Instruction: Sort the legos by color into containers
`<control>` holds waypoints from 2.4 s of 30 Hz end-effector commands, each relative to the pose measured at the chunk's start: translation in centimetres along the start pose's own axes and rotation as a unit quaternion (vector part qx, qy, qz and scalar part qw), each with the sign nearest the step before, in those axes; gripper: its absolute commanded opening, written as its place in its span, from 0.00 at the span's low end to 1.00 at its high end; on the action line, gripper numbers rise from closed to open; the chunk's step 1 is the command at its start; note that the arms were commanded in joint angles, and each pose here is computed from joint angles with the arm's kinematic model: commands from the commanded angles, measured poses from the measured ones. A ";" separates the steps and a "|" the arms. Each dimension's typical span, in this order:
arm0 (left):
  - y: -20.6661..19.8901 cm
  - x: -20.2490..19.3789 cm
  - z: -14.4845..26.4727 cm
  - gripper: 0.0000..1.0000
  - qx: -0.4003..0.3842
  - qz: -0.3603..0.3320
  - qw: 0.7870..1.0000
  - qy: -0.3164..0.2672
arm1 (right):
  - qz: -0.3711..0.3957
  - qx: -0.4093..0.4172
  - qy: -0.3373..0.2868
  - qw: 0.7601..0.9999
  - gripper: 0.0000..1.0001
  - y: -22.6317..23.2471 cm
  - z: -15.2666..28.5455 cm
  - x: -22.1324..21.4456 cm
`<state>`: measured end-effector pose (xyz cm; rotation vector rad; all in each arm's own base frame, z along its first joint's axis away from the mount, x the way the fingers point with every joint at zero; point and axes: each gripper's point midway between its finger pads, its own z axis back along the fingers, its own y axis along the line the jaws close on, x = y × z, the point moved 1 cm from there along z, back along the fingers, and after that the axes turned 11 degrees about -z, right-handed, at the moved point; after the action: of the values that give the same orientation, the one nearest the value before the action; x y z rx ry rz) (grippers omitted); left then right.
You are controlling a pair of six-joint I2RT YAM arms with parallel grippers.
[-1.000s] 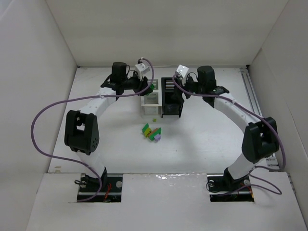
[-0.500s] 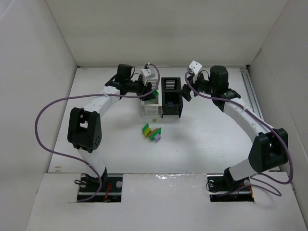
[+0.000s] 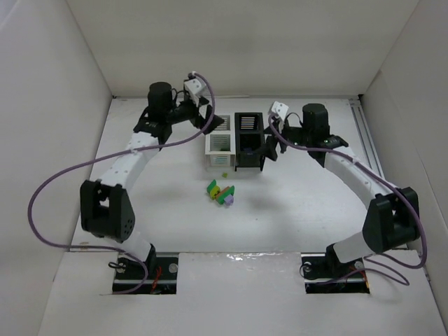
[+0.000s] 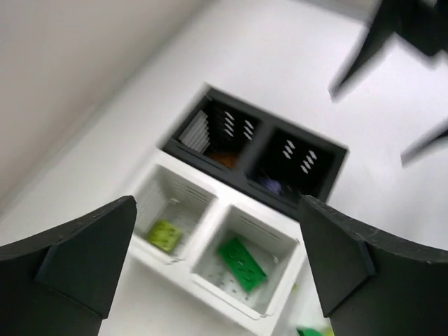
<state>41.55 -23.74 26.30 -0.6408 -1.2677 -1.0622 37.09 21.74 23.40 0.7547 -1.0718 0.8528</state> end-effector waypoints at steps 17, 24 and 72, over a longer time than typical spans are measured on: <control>0.9 3.7 13.3 1.00 0.319 0.030 0.946 -0.044 | -0.060 -0.074 -0.062 0.994 1.00 6.5 0.7 1.6; 1.0 1.4 15.1 1.00 0.376 0.060 0.924 -0.018 | -0.098 -0.021 -0.026 0.995 1.00 8.3 0.2 1.4; -3.1 -7.2 19.4 1.00 0.423 0.046 0.902 0.076 | -0.144 -0.142 0.175 0.964 0.98 15.1 -13.0 -13.0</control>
<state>30.40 -6.47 22.34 0.0268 -1.3416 -0.3831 27.09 36.88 6.85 0.4247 -0.7389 0.4750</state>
